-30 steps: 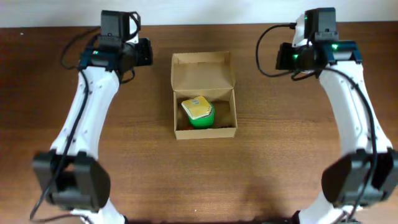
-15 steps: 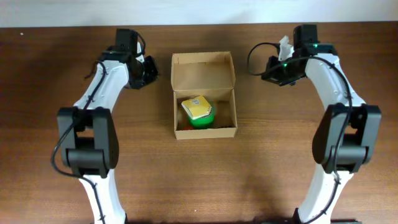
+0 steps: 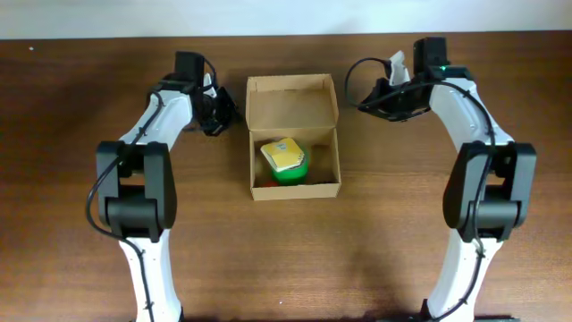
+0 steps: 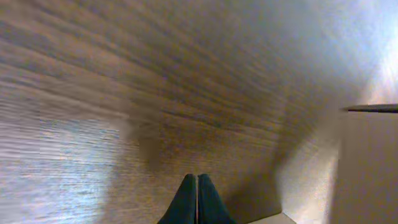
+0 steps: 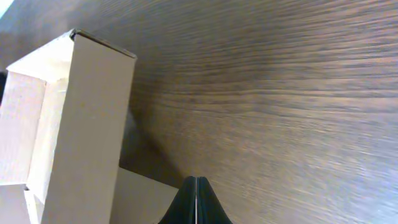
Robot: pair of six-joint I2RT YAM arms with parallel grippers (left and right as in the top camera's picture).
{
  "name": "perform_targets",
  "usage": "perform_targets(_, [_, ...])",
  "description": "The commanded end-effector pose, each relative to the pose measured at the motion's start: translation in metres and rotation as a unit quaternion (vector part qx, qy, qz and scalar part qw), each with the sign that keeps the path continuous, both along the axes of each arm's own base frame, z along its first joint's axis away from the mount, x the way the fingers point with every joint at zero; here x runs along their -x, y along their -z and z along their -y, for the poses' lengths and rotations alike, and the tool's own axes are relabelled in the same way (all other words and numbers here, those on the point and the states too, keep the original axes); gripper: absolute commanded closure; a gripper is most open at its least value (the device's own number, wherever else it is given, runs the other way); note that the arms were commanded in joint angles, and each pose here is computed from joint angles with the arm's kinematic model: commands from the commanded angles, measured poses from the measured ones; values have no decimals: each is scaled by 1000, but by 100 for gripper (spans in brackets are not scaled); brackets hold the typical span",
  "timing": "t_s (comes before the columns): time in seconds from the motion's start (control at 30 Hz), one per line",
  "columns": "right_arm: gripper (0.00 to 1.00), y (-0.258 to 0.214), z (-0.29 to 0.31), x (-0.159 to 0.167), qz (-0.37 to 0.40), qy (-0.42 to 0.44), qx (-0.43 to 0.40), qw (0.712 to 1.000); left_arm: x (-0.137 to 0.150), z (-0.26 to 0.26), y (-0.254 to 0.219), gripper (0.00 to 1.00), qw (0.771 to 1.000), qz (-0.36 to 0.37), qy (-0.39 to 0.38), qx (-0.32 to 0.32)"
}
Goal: Pack container
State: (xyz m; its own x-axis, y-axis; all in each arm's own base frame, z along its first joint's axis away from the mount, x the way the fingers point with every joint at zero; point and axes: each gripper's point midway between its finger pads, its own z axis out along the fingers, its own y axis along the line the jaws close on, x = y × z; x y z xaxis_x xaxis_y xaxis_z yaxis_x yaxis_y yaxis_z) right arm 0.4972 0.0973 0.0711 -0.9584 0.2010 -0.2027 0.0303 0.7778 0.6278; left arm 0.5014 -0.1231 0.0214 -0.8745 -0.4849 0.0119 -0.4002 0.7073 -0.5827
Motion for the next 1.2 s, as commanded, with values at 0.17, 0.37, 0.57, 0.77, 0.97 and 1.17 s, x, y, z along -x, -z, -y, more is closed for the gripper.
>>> perform_targets(0.17, [96, 16, -33, -5, -14, -13, -30, 999, 0, 17, 13, 98, 998, -27, -1, 63])
perform_targets(0.37, [96, 22, -45, -8, -21, -16, -73, 997, -6, 24, 7, 98, 996, -14, 1, 87])
perform_targets(0.57, [96, 26, -56, -10, -20, -26, -101, 994, -7, 28, 5, 98, 996, -11, 4, 93])
perform_targets(0.77, [97, 29, -68, -9, -17, -42, -120, 992, -8, 40, 3, 98, 995, 0, 16, 94])
perform_targets(0.97, [96, 16, -86, -11, 8, -72, -156, 985, -11, 53, -2, 98, 994, 18, 31, 102])
perform_targets(1.17, [96, 2, -92, -12, 32, -94, -190, 977, -23, 52, -19, 98, 988, 55, 43, 141])
